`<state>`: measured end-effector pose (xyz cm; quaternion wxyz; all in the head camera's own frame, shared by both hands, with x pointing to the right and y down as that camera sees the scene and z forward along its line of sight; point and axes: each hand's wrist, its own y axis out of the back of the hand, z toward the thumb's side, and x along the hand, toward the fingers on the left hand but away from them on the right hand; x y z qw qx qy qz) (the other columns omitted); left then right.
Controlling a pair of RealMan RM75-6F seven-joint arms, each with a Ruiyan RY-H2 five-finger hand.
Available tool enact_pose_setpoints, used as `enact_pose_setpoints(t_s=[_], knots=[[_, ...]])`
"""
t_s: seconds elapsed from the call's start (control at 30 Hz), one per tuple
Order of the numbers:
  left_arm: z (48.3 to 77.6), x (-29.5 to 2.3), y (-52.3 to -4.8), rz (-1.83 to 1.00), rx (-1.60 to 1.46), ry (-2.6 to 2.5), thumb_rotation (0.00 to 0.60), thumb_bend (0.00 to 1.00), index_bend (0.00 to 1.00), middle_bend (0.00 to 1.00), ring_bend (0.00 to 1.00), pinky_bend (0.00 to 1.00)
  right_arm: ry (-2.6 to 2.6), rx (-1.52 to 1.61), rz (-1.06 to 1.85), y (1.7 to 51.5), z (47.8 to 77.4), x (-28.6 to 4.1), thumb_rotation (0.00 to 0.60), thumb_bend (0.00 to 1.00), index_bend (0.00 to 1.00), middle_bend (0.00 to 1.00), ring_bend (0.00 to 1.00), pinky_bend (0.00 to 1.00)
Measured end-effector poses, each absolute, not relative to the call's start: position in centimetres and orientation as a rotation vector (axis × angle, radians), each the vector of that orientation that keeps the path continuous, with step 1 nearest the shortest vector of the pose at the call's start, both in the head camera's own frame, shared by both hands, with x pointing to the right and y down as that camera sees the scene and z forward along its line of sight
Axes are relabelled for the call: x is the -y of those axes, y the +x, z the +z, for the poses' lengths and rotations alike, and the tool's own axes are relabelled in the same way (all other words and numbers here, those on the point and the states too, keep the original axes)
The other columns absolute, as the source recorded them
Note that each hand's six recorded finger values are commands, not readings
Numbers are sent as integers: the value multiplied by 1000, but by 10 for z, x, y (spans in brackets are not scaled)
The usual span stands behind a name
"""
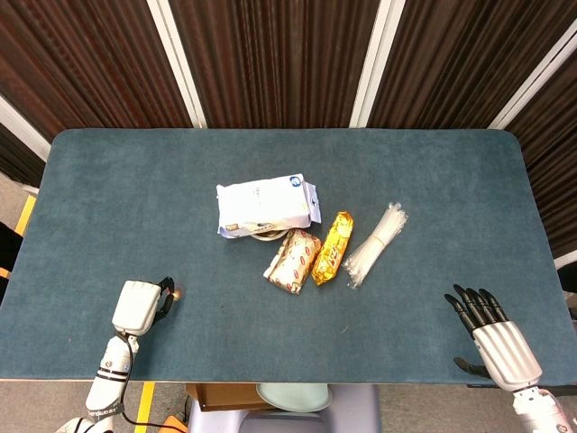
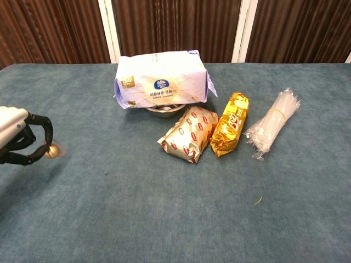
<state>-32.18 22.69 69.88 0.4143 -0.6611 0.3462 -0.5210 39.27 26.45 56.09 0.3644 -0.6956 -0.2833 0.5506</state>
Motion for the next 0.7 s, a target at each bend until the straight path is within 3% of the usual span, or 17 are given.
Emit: enact_pose_setpoints(t_s=[0.7], knots=[[709, -235, -314, -1336, -825, -1703, 600, 452, 701, 1000, 1000, 1000, -1793, 728, 1409, 393, 559, -266, 600, 212, 0, 0, 0, 0]])
